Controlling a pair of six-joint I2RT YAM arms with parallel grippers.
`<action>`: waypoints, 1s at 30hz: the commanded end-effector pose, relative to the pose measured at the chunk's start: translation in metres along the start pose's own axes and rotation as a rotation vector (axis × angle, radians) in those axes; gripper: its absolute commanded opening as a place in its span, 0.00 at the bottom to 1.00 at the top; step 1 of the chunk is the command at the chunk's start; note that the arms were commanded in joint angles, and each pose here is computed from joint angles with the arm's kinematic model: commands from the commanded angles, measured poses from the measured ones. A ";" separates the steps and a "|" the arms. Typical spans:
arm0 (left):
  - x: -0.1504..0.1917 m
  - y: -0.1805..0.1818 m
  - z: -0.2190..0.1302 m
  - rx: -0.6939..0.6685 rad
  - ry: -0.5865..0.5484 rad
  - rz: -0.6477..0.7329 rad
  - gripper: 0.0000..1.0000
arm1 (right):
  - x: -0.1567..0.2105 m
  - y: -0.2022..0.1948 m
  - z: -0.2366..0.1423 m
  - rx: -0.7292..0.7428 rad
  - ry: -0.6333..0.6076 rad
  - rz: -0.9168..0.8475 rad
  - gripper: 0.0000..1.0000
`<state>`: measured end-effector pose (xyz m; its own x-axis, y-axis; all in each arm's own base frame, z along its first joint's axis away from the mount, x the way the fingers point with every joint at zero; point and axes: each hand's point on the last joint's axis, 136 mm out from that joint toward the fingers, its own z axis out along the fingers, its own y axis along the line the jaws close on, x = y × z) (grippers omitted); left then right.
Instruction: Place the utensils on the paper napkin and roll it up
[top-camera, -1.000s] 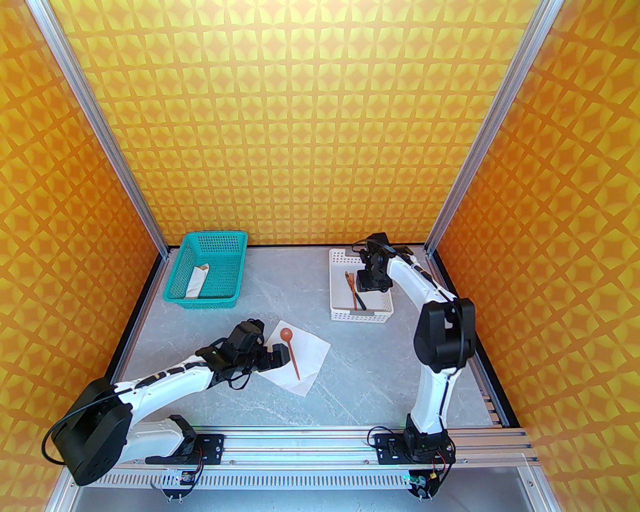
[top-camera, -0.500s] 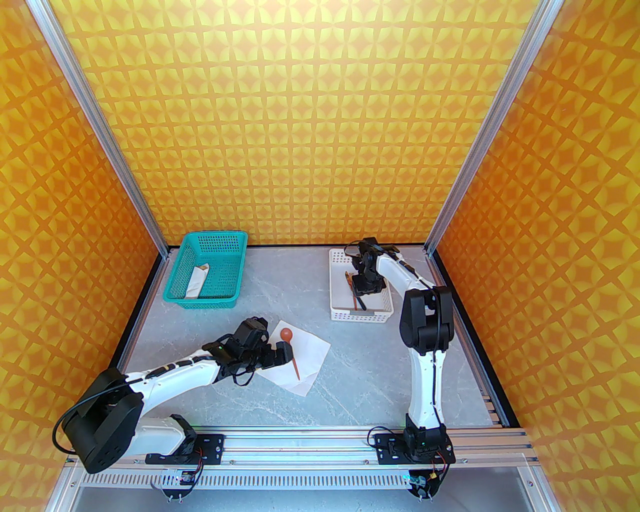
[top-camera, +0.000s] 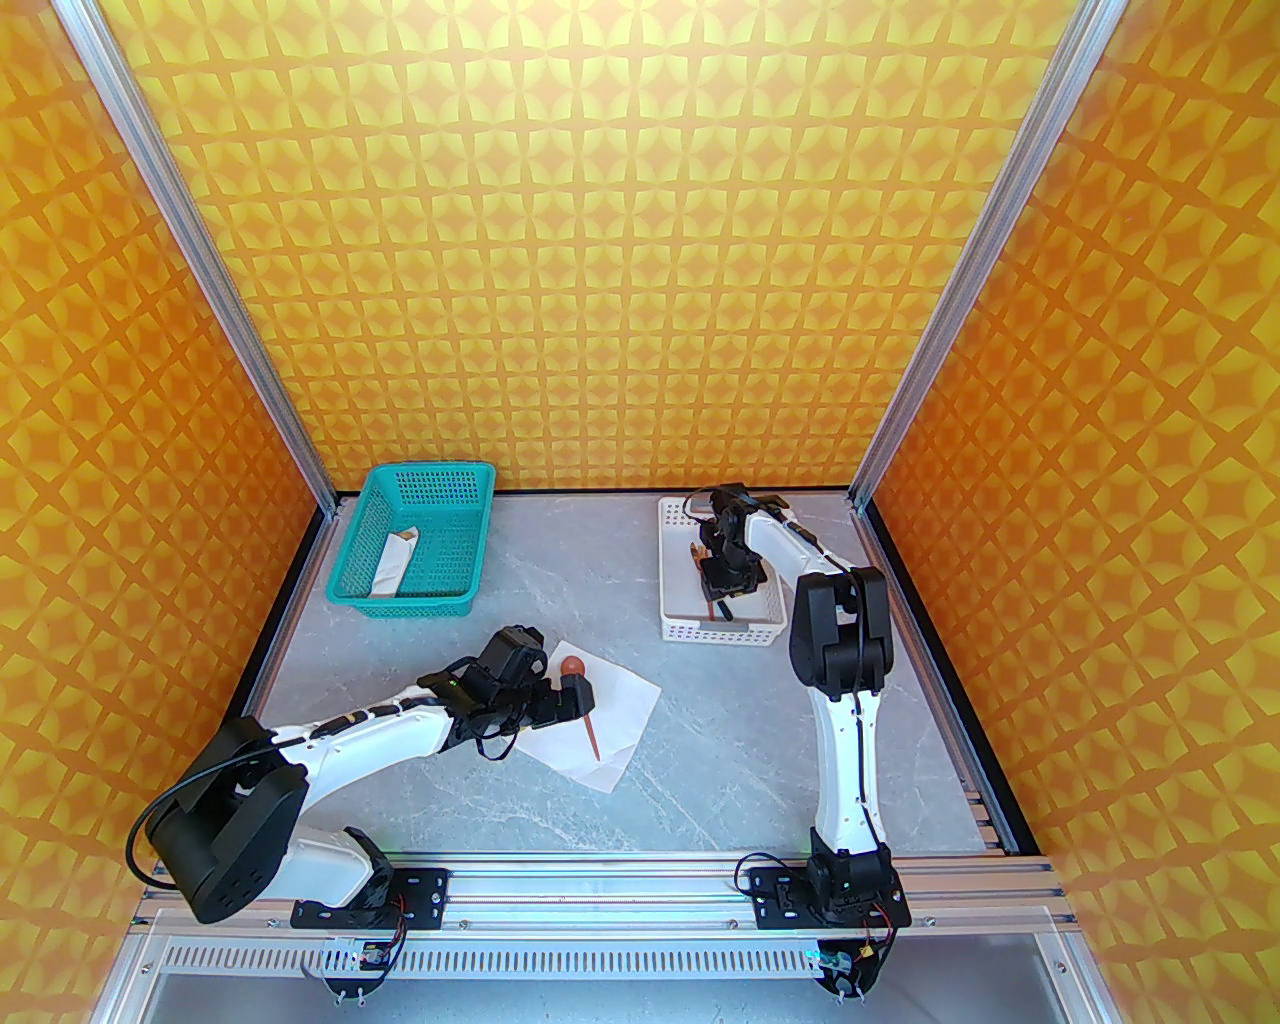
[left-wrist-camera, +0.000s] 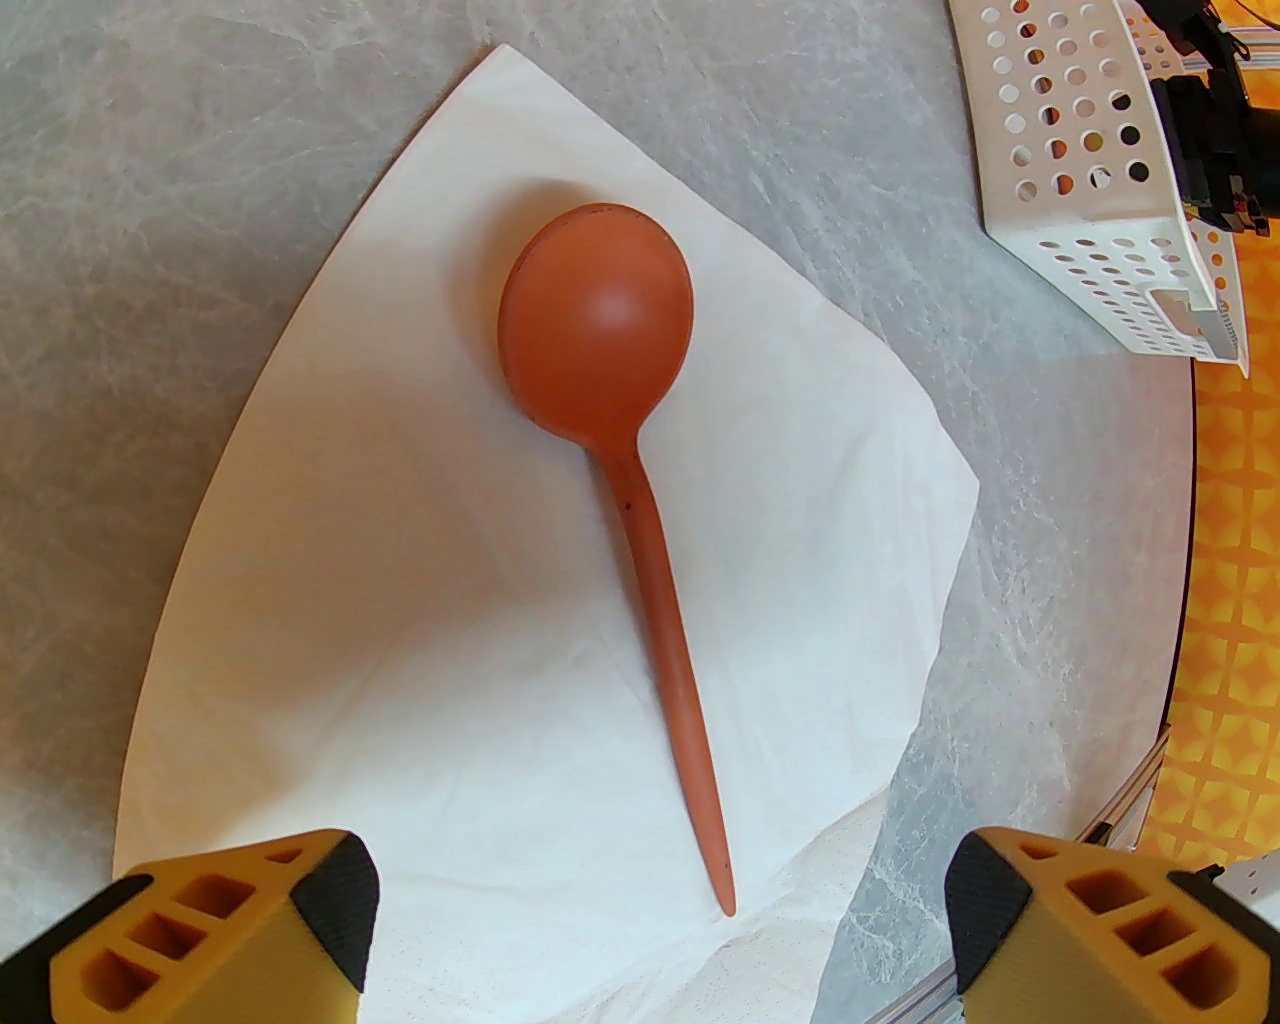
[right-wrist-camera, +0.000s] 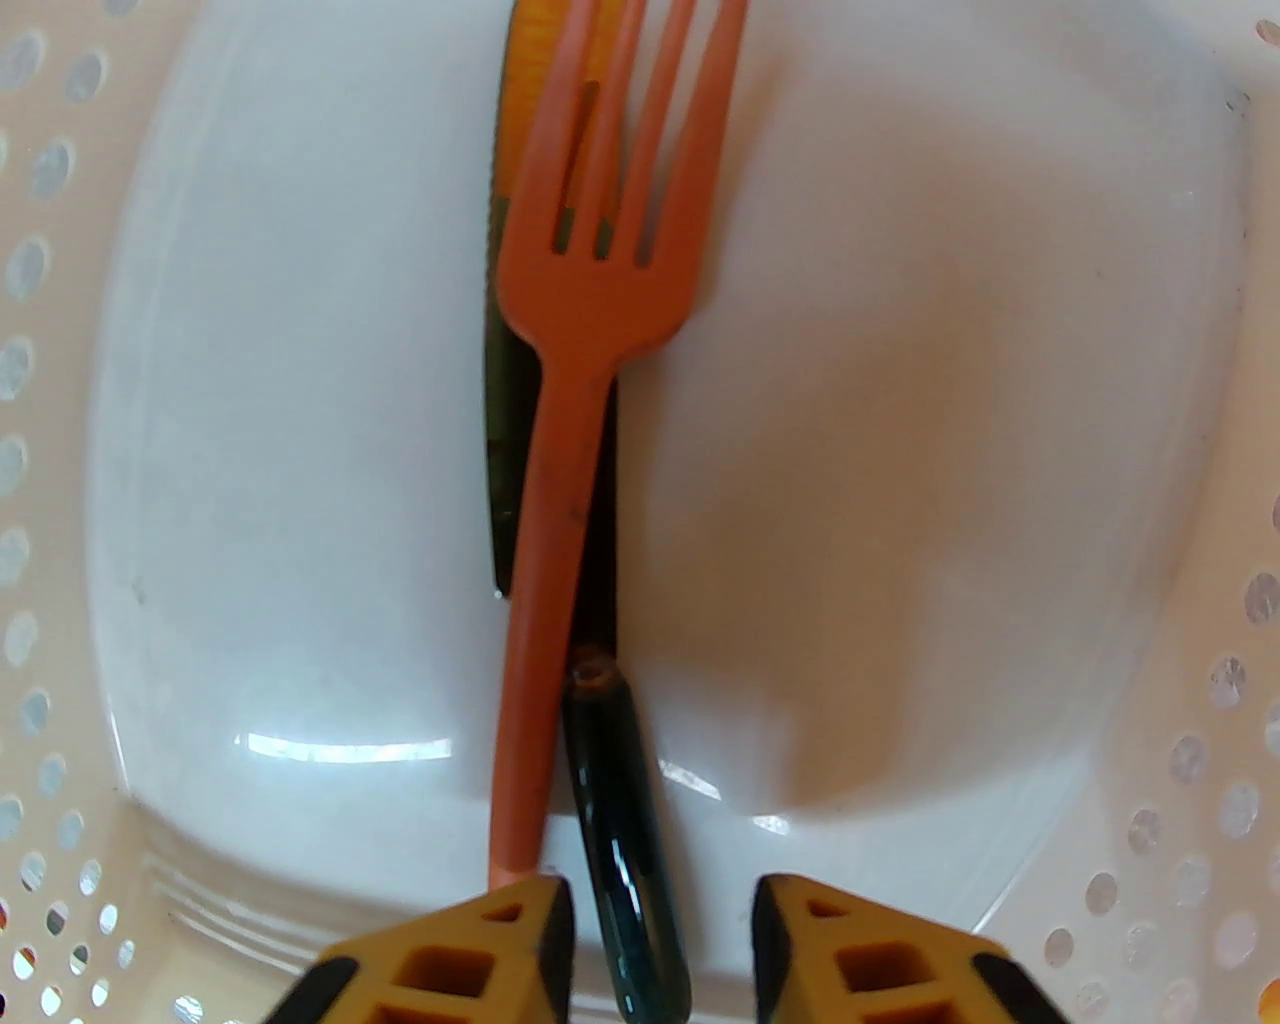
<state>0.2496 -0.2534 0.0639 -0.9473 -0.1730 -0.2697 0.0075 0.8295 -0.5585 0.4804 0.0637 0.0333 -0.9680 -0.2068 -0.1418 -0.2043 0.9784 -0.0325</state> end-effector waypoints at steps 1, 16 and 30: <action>-0.003 -0.001 0.001 -0.018 -0.001 0.020 0.99 | 0.000 -0.001 0.008 0.002 0.023 -0.016 0.34; -0.002 0.002 0.003 -0.040 0.009 0.022 0.99 | 0.002 0.000 0.030 -0.009 0.072 -0.028 0.28; -0.001 0.006 0.002 -0.059 0.006 0.019 0.99 | -0.003 -0.001 0.002 -0.005 0.004 -0.033 0.16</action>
<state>0.2482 -0.2491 0.0560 -0.9522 -0.1685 -0.2549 -0.0090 0.8493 -0.5278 0.4846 0.0631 0.0200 -0.9669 -0.2290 -0.1127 -0.2271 0.9734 -0.0293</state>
